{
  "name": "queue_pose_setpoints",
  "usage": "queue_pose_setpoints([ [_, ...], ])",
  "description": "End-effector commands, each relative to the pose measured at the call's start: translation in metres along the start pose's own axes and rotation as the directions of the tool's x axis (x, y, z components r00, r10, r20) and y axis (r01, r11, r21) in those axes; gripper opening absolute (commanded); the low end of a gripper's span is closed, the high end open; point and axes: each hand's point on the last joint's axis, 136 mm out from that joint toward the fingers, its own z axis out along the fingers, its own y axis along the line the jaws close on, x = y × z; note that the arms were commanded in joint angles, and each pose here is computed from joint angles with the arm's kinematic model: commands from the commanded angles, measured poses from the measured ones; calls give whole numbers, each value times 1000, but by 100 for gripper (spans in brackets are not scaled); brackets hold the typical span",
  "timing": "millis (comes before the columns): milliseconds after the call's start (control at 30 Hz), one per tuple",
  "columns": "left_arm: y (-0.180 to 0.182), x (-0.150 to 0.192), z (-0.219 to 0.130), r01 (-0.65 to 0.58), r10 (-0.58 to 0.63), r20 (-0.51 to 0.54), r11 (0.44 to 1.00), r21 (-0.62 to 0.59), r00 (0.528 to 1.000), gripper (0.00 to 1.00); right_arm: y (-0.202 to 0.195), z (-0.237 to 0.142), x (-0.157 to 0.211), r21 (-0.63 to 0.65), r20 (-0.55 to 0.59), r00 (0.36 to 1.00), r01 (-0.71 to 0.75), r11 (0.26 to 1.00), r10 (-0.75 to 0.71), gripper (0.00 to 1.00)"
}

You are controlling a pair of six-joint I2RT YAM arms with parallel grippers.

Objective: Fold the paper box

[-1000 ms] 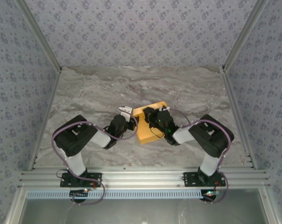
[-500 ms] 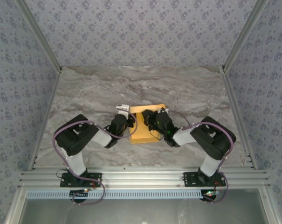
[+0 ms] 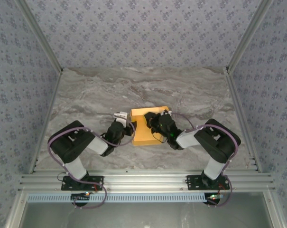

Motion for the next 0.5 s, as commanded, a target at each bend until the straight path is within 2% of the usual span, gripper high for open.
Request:
queue_pose_setpoints([
  [0, 3, -8, 6, -32, 33, 33, 999, -26, 999, 62, -33, -2, -9, 126, 35, 999, 13, 992, -17, 10],
  [133, -3, -7, 21, -41, 42, 31, 999, -13, 999, 47, -33, -2, -8, 129, 29, 999, 10, 992, -14, 10],
  [333, -3, -16, 35, -28, 30, 51, 998, -49, 998, 31, -33, -1, -1, 137, 13, 1000, 13, 991, -15, 10],
  [467, -3, -21, 40, -32, 35, 54, 998, -59, 998, 24, -32, 0, 1, 134, 7, 1000, 8, 991, -9, 11],
])
